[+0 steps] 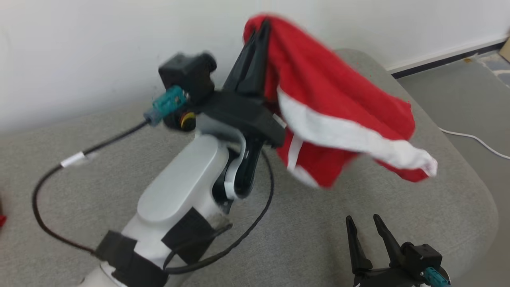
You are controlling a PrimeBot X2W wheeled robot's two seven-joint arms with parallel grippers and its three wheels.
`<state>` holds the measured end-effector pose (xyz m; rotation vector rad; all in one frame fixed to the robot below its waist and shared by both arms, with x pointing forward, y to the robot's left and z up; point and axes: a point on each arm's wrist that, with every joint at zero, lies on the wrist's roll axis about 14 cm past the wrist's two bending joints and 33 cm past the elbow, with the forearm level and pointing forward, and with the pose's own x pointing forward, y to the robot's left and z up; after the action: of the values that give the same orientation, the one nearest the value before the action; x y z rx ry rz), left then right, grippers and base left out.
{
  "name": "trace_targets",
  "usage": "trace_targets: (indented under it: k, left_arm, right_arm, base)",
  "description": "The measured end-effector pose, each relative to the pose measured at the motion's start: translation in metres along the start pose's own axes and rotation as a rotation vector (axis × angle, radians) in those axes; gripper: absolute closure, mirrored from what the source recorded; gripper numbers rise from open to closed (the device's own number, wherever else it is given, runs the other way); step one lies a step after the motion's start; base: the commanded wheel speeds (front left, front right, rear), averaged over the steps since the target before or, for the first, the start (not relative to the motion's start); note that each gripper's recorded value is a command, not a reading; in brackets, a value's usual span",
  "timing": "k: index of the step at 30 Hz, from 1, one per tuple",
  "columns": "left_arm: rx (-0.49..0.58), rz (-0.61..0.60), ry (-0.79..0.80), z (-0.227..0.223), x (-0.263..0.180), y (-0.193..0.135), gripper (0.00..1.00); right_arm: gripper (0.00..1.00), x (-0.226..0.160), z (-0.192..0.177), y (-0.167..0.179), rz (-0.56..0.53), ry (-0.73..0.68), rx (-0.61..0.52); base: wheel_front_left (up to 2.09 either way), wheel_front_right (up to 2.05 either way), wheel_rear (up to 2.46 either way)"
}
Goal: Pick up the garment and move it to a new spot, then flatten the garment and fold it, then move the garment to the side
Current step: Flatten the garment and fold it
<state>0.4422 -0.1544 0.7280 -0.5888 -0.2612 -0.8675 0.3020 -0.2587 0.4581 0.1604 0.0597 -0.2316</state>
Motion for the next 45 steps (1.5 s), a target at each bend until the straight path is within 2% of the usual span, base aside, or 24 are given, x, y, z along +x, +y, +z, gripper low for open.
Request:
trace_targets:
  k: [6,11,16,25,26,27,33,38,40,45]
  left_arm:
    - [0.019,0.321,0.201,-0.059,-0.066,0.103,1.0]
    - [0.009,0.502,0.288,-0.078,-0.132,0.154,1.0]
    - [0.001,0.621,0.295,-0.073,-0.181,0.178,1.0]
    - [0.016,0.731,0.268,-0.051,-0.236,0.183,1.0]
    - [0.029,0.731,0.283,-0.052,-0.241,0.184,0.84]
    - [0.048,0.725,0.296,-0.052,-0.244,0.185,0.0]
    - [0.153,0.744,0.377,-0.069,-0.259,0.197,0.0]
    - [0.262,0.689,0.39,-0.069,-0.263,0.2,0.0]
    - [0.291,0.682,0.378,-0.064,-0.266,0.201,0.0]
    - [0.379,0.667,0.22,-0.021,-0.265,0.195,0.0]
  right_arm:
    - [0.0,0.01,-0.003,0.011,0.036,0.01,0.0]
    - [0.0,0.021,-0.006,0.031,0.096,0.02,-0.007]
    - [0.0,0.032,-0.009,0.057,0.173,0.029,-0.011]
    - [0.0,0.035,-0.009,0.079,0.24,0.027,-0.011]
    - [0.0,0.034,-0.009,0.079,0.242,0.027,-0.011]
    - [0.0,0.034,-0.009,0.079,0.242,0.026,-0.011]
    - [0.0,0.032,-0.007,0.077,0.238,0.021,-0.014]
    - [0.0,0.032,-0.006,0.072,0.223,0.016,-0.017]
    - [0.0,0.032,-0.005,0.071,0.219,0.014,-0.017]
    - [0.0,0.035,-0.006,0.073,0.227,0.016,-0.024]
  base:
    - [0.0,0.0,0.0]
    - [0.0,0.0,0.0]
    - [0.0,0.0,0.0]
    - [0.0,0.0,0.0]
    - [0.0,0.0,0.0]
    - [0.0,0.0,0.0]
    - [0.0,0.0,0.0]
    - [0.0,0.0,0.0]
    - [0.0,0.0,0.0]
    - [0.0,0.0,0.0]
